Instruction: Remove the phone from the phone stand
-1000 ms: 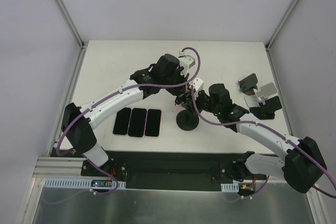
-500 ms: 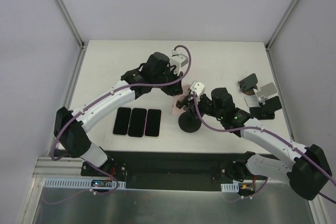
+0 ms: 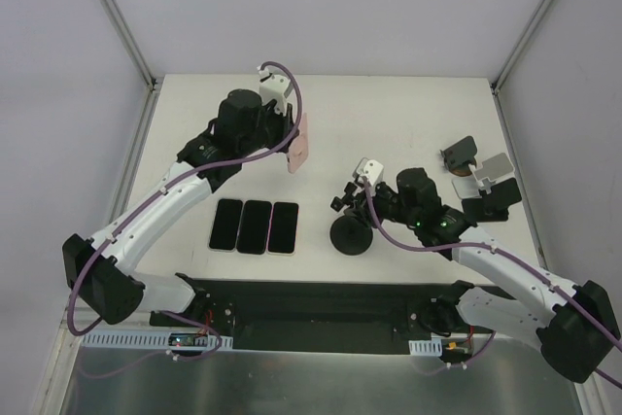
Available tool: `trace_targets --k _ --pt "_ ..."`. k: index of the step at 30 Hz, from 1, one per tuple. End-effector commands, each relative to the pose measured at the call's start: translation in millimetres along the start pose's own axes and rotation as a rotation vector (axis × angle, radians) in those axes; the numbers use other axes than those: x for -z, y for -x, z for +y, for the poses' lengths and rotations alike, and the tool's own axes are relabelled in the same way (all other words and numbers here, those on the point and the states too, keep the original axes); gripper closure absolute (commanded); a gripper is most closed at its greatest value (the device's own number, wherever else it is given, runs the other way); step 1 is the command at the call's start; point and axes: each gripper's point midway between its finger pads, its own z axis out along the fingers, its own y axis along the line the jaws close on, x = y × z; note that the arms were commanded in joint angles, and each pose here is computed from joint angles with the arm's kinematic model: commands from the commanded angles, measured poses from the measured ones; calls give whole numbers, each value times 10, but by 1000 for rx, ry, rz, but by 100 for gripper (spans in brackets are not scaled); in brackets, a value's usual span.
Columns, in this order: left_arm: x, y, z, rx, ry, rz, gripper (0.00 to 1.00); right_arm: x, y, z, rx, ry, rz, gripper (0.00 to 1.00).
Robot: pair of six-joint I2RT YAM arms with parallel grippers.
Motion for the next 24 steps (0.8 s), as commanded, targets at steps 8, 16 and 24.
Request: trace_targets --k 8,16,24 --pt "427 55 105 -18 64 -125 100 284 151 -855 -93 -383 -35 99" --pt "710 -213 193 4 94 -133 100 508 371 -1890 -201 -665 -84 99" --pt "924 -491 206 56 90 -122 100 538 561 -3116 -260 -891 -162 99"
